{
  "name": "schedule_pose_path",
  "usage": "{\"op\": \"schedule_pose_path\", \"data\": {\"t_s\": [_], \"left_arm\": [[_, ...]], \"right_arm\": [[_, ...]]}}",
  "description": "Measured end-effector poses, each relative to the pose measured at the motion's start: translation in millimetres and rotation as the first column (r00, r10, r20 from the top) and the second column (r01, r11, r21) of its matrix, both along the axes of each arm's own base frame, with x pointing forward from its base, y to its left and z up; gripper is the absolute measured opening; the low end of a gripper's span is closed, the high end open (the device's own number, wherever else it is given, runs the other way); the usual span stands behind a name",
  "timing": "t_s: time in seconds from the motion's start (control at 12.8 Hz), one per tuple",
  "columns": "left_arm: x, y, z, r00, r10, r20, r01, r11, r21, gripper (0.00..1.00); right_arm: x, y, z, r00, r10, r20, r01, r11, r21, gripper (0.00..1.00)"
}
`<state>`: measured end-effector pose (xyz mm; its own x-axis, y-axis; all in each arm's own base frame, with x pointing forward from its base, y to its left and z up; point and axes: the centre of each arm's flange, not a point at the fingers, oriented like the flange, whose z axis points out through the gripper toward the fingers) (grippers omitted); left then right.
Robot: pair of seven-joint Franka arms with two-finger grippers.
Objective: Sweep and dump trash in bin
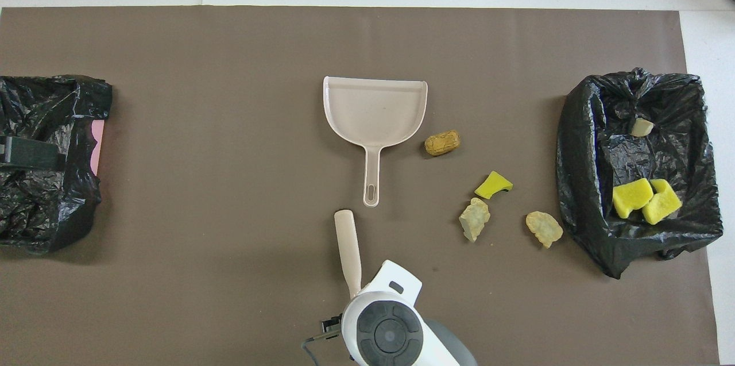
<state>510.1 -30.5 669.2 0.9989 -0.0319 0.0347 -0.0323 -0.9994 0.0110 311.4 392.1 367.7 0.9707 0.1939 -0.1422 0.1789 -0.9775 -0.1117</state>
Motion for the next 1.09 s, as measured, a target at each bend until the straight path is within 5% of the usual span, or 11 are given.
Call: {"op": "schedule_pose_path", "data": {"t_s": [0.16,0.39,0.62,0.78,1.09], "left_arm": [[0,0,0,1.0,0.0,0.0,0.0,1.0,0.0,1.0],[0,0,0,1.0,-0.001,0.0,0.001,1.0,0.0,1.0],[0,-7,0,1.0,-0.013,0.0,0.013,1.0,0.001,1.0],[-1,-14,0,1.0,-0.025,0.001,0.025,1.0,0.002,1.0],[3,-38,-2,0.997,-0.065,0.035,0.065,0.998,-0.001,1.0]], "right_arm": [[-4.1,7,-22,1.0,0.015,-0.009,-0.015,1.0,-0.019,1.0],[-5.7,8,-33,1.0,0.02,-0.022,-0.021,0.999,-0.036,0.61],[-12.0,12,-40,0.999,0.033,-0.032,-0.034,0.998,-0.048,0.58],[-14.1,13,-44,0.999,0.038,-0.038,-0.04,0.998,-0.054,0.47],[-9.9,15,-42,0.999,0.033,-0.034,-0.035,0.998,-0.049,0.47]]}}
